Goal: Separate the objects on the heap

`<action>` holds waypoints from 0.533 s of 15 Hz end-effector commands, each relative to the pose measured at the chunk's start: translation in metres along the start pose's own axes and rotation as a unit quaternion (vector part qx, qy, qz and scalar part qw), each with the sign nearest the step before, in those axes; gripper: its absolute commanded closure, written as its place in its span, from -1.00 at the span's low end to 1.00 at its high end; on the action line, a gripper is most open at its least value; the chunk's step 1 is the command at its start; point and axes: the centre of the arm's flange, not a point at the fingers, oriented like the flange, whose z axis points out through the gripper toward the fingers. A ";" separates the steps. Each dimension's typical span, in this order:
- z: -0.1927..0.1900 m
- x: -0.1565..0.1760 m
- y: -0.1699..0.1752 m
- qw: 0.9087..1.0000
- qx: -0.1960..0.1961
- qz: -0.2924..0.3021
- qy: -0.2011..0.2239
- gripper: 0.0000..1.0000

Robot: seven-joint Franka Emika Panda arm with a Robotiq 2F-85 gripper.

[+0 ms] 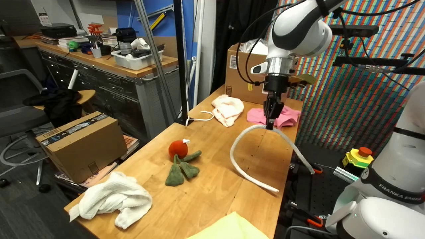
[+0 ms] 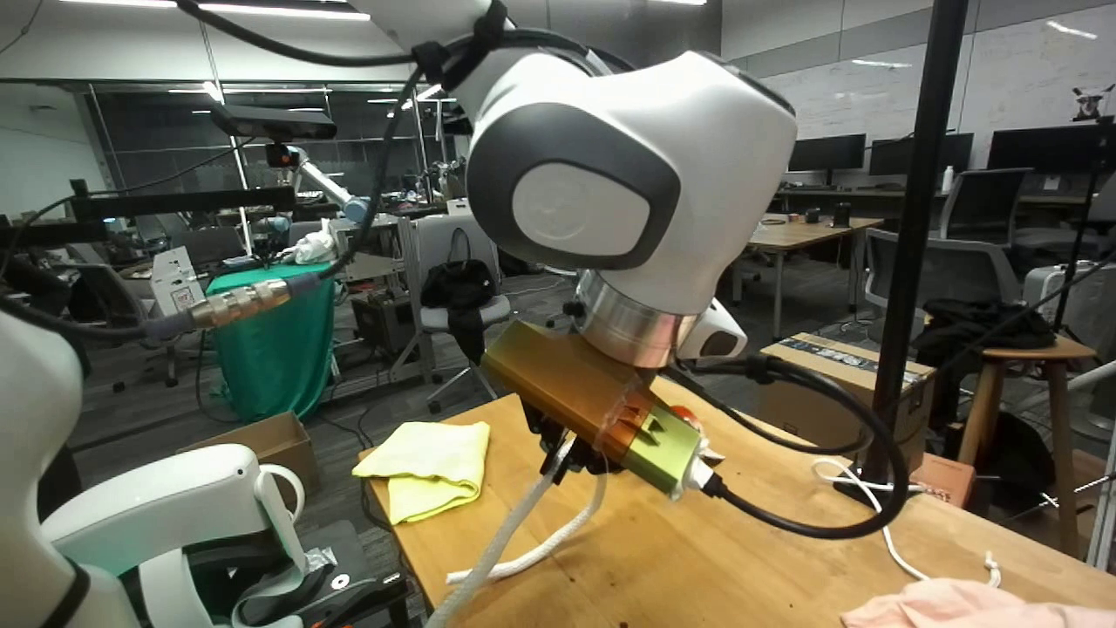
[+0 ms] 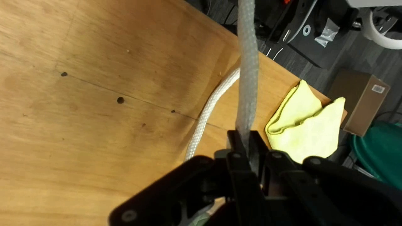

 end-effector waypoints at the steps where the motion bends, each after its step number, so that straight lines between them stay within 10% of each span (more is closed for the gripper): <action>1: 0.016 0.021 0.015 1.000 -0.004 0.010 -0.028 0.95; 8: 0.048 0.052 0.041 0.997 -0.054 0.052 0.001 0.95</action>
